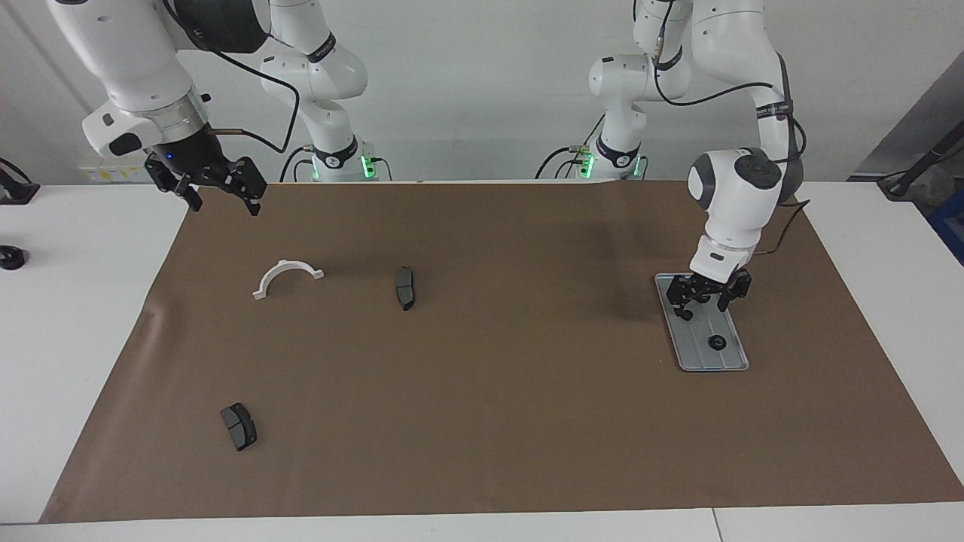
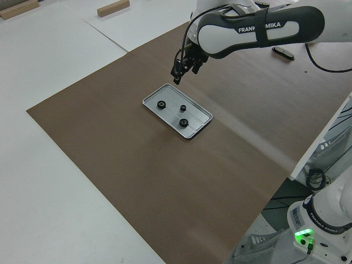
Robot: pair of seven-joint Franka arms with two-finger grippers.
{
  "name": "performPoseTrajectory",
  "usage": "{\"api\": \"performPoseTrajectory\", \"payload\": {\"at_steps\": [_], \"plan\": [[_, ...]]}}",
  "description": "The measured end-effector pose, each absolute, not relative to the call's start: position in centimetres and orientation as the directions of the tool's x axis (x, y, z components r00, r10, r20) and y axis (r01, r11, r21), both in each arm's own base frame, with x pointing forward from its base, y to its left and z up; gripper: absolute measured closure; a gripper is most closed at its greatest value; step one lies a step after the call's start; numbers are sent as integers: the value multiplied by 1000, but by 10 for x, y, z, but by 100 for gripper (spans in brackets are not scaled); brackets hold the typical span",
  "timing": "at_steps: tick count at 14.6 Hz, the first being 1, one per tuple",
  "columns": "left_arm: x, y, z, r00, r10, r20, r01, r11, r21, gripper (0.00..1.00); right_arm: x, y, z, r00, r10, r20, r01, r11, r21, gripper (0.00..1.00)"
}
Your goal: Pick bearing gear from pile to tray
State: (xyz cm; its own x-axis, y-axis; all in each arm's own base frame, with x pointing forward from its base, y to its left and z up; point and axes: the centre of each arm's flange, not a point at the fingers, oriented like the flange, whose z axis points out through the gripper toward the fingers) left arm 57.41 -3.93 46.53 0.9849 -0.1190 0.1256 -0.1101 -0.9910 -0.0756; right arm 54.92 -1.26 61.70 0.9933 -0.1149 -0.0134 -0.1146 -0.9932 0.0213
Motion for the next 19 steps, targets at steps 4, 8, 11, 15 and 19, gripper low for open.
{"api": "performPoseTrajectory", "payload": {"at_steps": [4, 8, 11, 15, 19], "plan": [[574, -36, 561, 982, -157, 109, -148, -985, -87, 0, 549, -13, 617, 993, -115, -13, -114, -993, 21, 0], [568, -10, 626, 975, -212, 71, -206, -975, -85, 0, 549, -12, 617, 993, -113, -13, -113, -993, 21, 0], [564, 17, 631, 980, -189, 59, -188, -982, -29, 0, 549, -11, 617, 994, -112, -13, -111, -994, 21, 0], [563, 18, 628, 982, -186, 45, -185, -982, -17, 0, 549, -11, 617, 994, -112, -13, -111, -994, 21, 0], [563, 12, 628, 981, -191, 44, -191, -982, -16, 0, 549, -11, 617, 994, -111, -13, -111, -994, 21, 0]]}}
